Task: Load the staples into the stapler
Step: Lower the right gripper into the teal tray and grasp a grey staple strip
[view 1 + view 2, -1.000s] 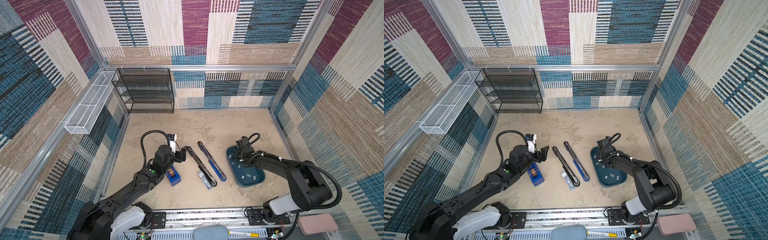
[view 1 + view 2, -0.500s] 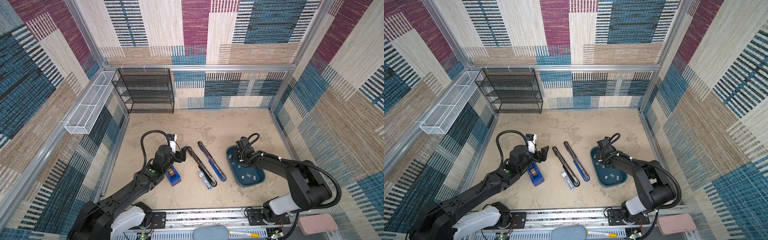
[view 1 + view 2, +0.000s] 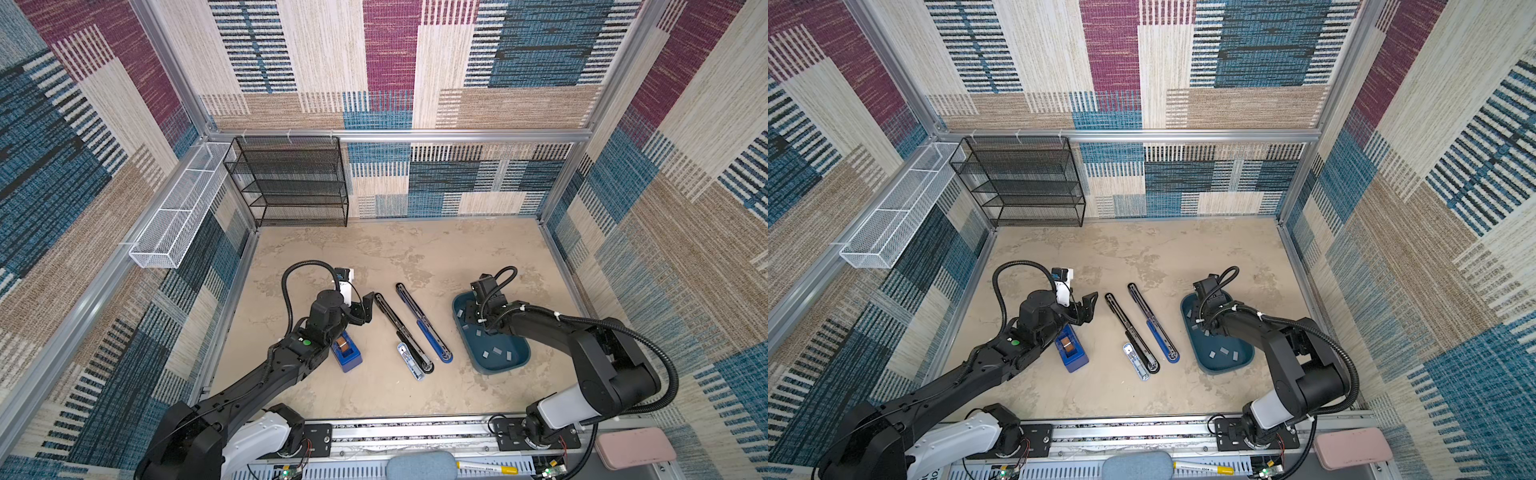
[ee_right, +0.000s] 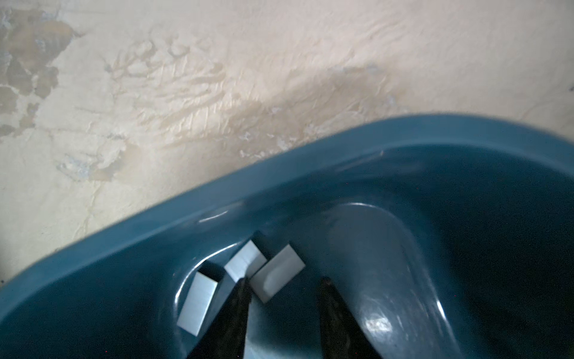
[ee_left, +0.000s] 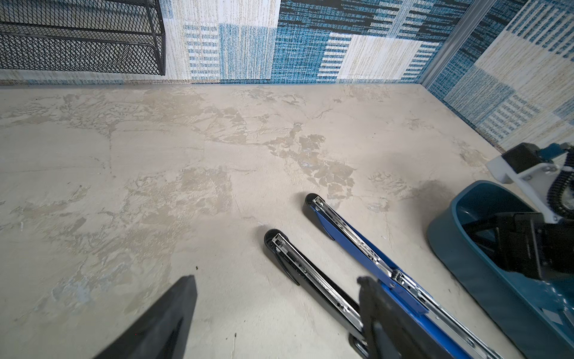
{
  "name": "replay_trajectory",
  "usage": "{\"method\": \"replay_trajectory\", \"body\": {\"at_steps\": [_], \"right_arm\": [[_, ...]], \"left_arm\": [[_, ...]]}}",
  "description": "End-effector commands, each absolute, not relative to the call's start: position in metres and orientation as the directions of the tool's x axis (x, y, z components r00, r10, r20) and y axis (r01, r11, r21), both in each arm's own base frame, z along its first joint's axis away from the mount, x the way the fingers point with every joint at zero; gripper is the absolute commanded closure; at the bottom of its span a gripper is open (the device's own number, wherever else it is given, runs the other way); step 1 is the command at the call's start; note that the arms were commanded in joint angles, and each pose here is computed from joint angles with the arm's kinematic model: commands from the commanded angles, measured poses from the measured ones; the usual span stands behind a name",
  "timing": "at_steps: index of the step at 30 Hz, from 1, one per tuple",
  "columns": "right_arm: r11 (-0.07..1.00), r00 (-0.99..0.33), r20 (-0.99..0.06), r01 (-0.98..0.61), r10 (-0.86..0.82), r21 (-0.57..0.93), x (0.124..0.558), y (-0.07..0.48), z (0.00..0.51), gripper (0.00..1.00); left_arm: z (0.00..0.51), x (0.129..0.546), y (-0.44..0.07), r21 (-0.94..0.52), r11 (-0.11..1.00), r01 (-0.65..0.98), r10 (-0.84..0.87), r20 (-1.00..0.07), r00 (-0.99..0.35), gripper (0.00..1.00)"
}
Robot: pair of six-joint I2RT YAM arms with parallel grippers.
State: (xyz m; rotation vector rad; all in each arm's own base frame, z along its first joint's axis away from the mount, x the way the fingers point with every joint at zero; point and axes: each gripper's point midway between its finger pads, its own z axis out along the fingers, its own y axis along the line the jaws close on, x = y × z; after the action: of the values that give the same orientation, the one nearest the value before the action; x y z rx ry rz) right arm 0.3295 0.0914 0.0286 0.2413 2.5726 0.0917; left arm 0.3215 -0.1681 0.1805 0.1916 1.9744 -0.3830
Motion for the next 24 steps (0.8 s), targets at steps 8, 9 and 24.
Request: {"method": "replay_trajectory", "body": {"at_steps": [8,9,24], "right_arm": [[0.977,-0.837,-0.505,0.199,0.210,0.076,0.330,0.084,0.023,0.71],[0.976,-0.837,-0.505,0.203,0.213,0.075,0.330,0.083,0.023,0.71],[0.972,-0.817,-0.528,0.205,0.233,0.112,0.331,0.082,0.033,0.73]], "left_arm": [[0.198,0.324,-0.170,-0.199,0.929,0.313,-0.072,-0.924,-0.376,0.15],[0.198,0.324,-0.170,-0.199,0.929,0.313,-0.071,-0.924,-0.375,0.15],[0.198,0.324,-0.170,-0.200,0.928,0.315,-0.072,-0.924,-0.375,0.15]]}}
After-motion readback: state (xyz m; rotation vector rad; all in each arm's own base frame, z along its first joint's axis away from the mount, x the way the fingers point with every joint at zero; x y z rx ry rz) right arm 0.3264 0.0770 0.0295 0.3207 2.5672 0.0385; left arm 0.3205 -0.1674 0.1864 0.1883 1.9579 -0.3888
